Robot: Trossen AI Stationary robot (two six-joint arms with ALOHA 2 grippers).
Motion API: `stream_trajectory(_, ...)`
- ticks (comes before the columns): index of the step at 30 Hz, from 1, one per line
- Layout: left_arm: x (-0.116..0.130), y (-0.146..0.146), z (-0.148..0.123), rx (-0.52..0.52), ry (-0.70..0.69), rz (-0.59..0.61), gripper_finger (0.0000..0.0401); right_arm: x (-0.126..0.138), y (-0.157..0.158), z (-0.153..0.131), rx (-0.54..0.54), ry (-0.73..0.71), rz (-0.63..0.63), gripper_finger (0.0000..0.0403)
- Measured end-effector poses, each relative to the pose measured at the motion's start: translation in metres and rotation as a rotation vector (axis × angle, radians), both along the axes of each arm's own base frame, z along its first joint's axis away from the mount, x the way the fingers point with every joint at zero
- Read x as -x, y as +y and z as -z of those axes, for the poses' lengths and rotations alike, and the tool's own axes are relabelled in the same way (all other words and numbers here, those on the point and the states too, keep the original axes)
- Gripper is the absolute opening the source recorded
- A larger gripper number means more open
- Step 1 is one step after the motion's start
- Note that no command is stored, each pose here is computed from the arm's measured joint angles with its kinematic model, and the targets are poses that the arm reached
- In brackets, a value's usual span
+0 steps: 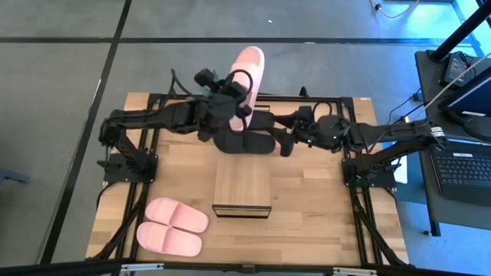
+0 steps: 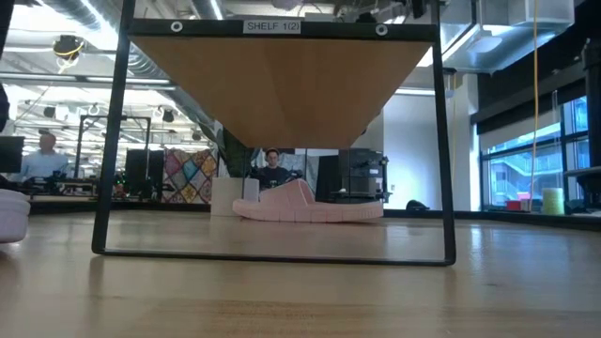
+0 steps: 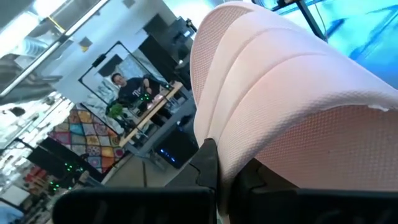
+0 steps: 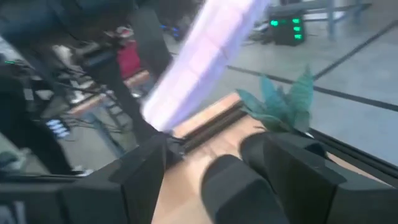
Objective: Pick and place slides into the shelf
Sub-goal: Put the pink slide under the shelf
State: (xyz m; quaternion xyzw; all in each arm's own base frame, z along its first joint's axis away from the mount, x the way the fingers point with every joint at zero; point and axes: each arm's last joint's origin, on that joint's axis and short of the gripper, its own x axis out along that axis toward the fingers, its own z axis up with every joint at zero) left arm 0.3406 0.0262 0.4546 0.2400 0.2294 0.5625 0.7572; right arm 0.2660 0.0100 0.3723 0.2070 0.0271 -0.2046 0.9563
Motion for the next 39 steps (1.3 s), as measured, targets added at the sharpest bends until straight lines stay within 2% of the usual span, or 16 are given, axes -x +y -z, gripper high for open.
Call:
stream_trajectory(3,-0.001,0.003,-0.003,-0.004,-0.025,-0.002,0.0001,-0.011,0.002,0.005,0.005,-0.007,0.027,0.0256)
stream_trajectory(11,-0.01,0.006,0.005,-0.01,0.033,0.0,0.0001,-0.031,0.002,0.014,0.022,-0.047,0.029,0.0251)
stream_trajectory(17,-0.013,0.006,0.007,-0.014,0.041,-0.005,0.0001,-0.036,0.003,0.015,-0.063,-0.111,0.032,0.0251)
stream_trajectory(27,-0.012,0.006,0.006,-0.016,0.027,-0.011,0.0001,-0.042,0.003,0.014,-0.129,-0.181,0.037,0.0251)
stream_trajectory(39,-0.013,0.005,0.006,-0.015,0.02,-0.008,0.0001,-0.048,-0.002,0.019,-0.077,-0.165,0.048,0.0254)
